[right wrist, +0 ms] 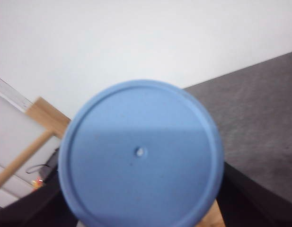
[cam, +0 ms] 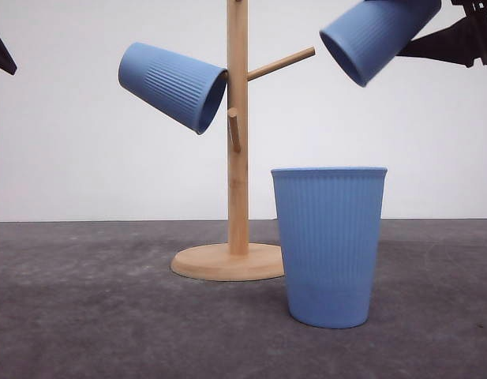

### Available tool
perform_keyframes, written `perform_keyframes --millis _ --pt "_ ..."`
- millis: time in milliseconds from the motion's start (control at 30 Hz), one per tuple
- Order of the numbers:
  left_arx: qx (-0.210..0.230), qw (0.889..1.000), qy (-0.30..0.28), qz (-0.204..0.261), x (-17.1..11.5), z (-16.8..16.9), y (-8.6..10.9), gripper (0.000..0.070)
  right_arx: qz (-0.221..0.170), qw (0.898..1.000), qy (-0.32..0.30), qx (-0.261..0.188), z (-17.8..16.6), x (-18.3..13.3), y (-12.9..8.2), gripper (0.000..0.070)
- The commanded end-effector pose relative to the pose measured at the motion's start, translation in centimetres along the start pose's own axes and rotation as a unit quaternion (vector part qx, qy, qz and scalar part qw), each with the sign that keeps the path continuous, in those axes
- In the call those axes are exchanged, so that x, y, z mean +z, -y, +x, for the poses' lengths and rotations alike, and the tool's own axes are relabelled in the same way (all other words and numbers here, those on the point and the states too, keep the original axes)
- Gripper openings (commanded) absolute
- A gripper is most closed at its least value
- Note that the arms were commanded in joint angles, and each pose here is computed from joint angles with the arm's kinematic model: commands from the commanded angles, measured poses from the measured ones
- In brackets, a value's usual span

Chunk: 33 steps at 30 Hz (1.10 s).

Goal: Place three cups

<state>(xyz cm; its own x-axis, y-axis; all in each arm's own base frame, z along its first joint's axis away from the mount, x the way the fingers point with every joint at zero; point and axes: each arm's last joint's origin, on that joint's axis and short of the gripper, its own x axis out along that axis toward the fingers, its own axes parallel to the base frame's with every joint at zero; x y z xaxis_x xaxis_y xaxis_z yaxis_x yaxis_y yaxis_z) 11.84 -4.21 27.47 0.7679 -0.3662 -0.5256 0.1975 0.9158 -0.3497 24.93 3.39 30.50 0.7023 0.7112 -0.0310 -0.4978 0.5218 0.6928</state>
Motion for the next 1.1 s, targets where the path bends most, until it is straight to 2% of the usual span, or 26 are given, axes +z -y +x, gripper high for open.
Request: perform_keyframes --millis 0,500,800,900,1067 --pt "-0.002 1.0 0.005 0.004 0.2 -0.1 0.1 0.0498 0.029 1.0 0.005 0.007 0.2 0.1 -0.1 0.0378" --pt "-0.003 1.0 0.008 0.005 0.2 -0.1 0.1 0.0498 0.029 0.999 -0.005 0.033 3.4 -1.6 -0.7 0.0378" --pt "-0.003 1.0 0.008 0.005 0.2 -0.1 0.1 0.0498 0.04 0.998 -0.033 0.03 5.1 -2.9 0.3 0.038" --pt "-0.003 1.0 0.008 0.005 0.2 -0.1 0.1 0.0498 0.04 0.998 -0.037 0.033 5.6 -3.2 0.5 0.0415" --pt "-0.004 1.0 0.008 0.003 0.2 -0.1 0.1 0.0498 0.044 0.997 -0.044 0.039 6.3 -3.8 0.6 0.0418"
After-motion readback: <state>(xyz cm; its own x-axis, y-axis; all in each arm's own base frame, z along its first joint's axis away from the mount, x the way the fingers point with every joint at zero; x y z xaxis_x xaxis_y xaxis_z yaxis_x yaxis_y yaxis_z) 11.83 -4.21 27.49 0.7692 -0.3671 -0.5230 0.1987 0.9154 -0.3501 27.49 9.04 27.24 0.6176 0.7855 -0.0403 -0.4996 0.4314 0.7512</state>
